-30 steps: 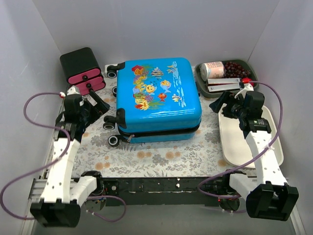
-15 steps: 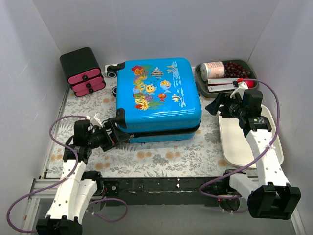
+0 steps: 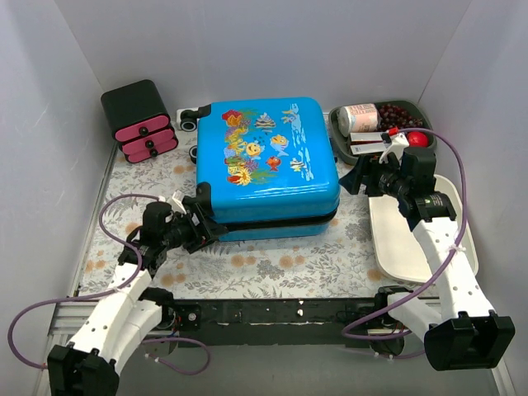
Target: Open, take out, and arrange the luggage
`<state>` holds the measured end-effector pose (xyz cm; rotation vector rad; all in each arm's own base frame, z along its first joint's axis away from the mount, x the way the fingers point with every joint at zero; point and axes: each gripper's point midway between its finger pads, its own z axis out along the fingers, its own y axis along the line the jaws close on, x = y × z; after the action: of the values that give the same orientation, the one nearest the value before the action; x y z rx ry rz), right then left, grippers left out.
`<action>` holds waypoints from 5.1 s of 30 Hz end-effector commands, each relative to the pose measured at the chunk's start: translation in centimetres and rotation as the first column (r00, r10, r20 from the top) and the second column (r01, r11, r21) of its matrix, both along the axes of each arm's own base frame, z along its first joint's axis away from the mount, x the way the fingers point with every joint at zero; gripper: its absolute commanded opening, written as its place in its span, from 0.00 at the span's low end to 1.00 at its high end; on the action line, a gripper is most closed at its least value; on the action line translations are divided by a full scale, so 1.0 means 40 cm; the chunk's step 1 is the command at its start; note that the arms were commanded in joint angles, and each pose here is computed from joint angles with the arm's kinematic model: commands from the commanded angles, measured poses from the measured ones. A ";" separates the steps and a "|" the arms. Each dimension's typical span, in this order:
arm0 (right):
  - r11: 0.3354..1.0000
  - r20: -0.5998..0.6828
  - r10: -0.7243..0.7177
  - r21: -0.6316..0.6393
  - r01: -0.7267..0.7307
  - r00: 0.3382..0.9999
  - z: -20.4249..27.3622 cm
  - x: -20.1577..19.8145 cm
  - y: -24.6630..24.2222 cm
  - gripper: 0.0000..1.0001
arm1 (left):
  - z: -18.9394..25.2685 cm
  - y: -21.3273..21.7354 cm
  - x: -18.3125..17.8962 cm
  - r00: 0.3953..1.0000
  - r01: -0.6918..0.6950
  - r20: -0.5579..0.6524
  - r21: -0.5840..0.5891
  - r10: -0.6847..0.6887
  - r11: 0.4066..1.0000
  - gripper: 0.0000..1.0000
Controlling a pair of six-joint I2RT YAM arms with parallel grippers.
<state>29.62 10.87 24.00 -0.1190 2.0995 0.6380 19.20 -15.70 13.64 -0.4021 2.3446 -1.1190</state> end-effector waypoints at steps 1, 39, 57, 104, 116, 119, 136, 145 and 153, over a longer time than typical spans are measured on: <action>1.000 0.100 0.025 -0.022 -0.022 0.995 0.073 -0.007 0.000 0.81 | -0.022 -0.038 0.054 0.996 -0.086 0.020 0.010 0.086 0.996 0.67; 0.999 0.143 0.007 -0.033 -0.002 0.990 0.105 -0.042 -0.012 0.75 | 0.024 -0.073 0.103 0.927 -0.084 0.363 -0.034 0.091 0.996 0.31; 0.936 0.217 0.295 -0.262 -0.236 0.931 0.122 -0.111 0.151 0.77 | -0.050 0.002 0.100 0.953 -0.238 0.217 0.110 0.210 0.965 0.00; 0.166 0.096 0.978 -0.894 -0.416 0.184 0.009 -0.080 1.082 0.93 | -0.054 -0.008 0.072 0.933 -0.305 0.167 -0.109 0.320 0.946 0.00; 0.186 0.087 0.962 -0.904 -0.385 0.260 -0.069 -0.015 1.106 0.98 | -0.063 -0.016 0.068 0.937 -0.283 0.178 -0.126 0.302 0.951 0.00; 0.219 0.120 0.954 -0.905 -0.366 0.273 -0.069 0.000 1.124 0.95 | -0.064 -0.017 0.069 0.938 -0.281 0.176 -0.121 0.299 0.952 0.00; 0.397 0.300 0.861 -0.901 -0.174 0.409 0.066 0.024 1.100 0.01 | -0.062 0.006 0.089 0.913 -0.354 0.173 -0.119 0.370 0.928 0.00; 0.689 0.627 0.600 -0.721 0.078 0.496 0.280 -0.028 0.928 0.01 | -0.038 0.092 0.106 0.833 -0.525 0.172 -0.052 0.526 0.849 0.00; 0.722 0.696 0.482 -0.660 0.209 0.532 0.345 -0.014 0.844 0.01 | -0.050 0.167 0.108 0.736 -0.671 0.136 0.015 0.663 0.742 0.00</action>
<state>26.12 52.43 24.23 -1.4350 1.1298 -0.0909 22.25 -15.39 14.85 -0.7774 1.9100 -1.0719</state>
